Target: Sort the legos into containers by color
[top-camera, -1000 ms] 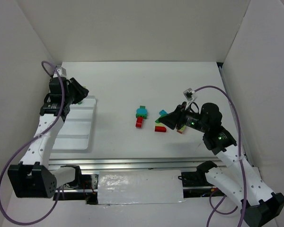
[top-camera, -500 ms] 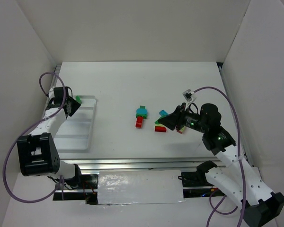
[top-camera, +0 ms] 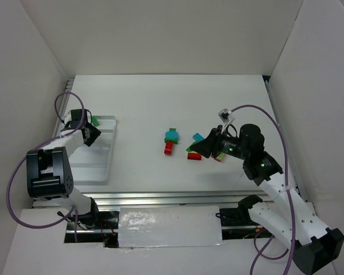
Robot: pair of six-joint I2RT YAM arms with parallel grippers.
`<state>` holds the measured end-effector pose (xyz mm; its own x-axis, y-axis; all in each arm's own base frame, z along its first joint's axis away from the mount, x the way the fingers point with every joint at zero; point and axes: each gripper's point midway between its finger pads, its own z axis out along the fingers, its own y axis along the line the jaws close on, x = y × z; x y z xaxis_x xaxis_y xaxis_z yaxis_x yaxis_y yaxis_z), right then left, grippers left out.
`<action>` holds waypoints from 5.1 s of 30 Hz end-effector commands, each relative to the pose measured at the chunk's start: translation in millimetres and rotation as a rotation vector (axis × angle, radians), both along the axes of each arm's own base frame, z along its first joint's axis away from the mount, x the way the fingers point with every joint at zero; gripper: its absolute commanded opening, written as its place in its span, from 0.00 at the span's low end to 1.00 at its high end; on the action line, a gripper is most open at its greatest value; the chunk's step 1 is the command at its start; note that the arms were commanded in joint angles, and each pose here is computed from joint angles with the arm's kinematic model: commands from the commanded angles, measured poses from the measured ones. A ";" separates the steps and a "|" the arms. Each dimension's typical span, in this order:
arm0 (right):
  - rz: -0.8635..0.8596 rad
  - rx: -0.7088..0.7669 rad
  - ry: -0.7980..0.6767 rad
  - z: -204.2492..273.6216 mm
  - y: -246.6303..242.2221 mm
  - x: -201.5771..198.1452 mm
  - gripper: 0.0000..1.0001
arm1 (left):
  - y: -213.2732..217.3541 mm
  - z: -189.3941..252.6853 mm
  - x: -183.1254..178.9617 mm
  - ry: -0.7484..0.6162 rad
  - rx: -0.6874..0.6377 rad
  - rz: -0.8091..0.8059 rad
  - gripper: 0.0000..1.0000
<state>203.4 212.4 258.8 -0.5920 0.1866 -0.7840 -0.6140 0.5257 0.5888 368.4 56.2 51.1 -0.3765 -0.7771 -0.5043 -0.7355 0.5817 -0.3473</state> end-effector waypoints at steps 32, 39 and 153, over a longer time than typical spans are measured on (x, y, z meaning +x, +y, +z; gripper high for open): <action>0.307 0.221 -0.069 64.7 32.6 -34.9 0.01 | -355.8 278.0 -167.8 -1.002 -0.533 -1.804 1.00; 0.379 0.241 -0.128 79.2 29.0 -56.0 0.00 | -390.2 283.1 -222.3 -1.037 -0.587 -2.010 0.99; -0.761 -0.704 0.487 -200.7 73.5 191.9 1.00 | -128.5 167.8 -80.3 -0.378 0.192 -0.872 1.00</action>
<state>383.6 288.2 42.4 -0.8167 0.2322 -0.5283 0.1903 0.9726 0.1333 284.6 -69.2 202.0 -0.6180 -0.2261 -0.7530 0.0629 0.9404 -0.3341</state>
